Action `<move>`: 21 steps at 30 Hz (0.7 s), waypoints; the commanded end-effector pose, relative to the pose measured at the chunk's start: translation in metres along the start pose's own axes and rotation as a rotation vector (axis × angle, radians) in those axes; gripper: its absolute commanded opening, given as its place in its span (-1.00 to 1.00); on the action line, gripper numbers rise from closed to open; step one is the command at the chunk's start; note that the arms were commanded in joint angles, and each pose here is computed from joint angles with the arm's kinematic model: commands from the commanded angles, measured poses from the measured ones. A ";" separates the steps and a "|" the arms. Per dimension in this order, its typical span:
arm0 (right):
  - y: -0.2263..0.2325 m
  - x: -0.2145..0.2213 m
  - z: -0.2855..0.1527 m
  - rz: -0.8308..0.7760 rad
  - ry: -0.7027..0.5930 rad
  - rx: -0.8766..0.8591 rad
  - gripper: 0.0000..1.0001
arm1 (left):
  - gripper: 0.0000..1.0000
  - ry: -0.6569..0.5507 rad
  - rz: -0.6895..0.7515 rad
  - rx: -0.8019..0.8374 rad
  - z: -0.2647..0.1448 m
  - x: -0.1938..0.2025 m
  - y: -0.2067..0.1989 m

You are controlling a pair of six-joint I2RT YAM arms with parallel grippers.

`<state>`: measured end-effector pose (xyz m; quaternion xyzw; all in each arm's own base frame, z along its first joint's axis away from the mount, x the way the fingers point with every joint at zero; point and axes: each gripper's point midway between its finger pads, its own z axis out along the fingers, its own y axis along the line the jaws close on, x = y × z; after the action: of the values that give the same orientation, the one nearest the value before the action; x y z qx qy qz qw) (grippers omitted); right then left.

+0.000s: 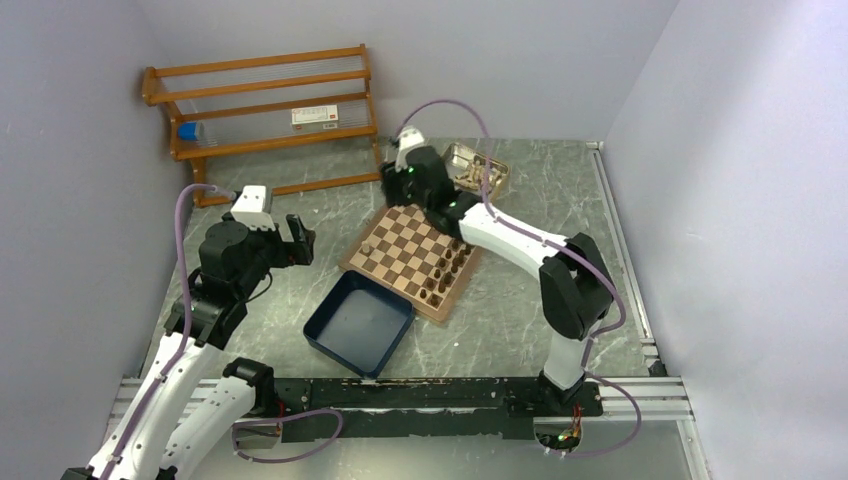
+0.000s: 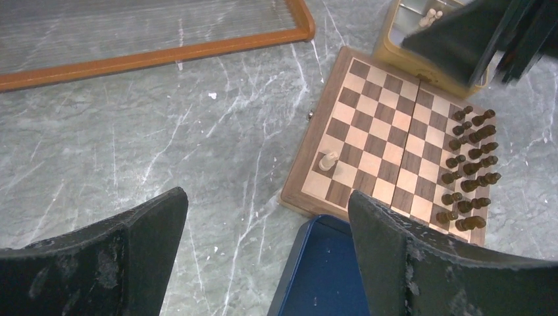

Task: Set up the chess pieces on the board
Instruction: Place the chess piece on the chessboard, then pick up the chess piece from the storage box.

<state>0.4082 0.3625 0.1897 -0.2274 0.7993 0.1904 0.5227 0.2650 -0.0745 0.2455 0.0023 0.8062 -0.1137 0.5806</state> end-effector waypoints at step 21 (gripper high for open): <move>-0.270 0.005 0.062 0.144 0.021 0.594 -0.17 | 0.94 0.052 0.018 0.130 0.005 0.008 -0.022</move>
<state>0.5863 0.1839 0.1453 -0.0434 0.8402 -0.0099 0.5404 0.2653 -0.0952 0.2251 0.0384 0.8270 -0.1485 0.5409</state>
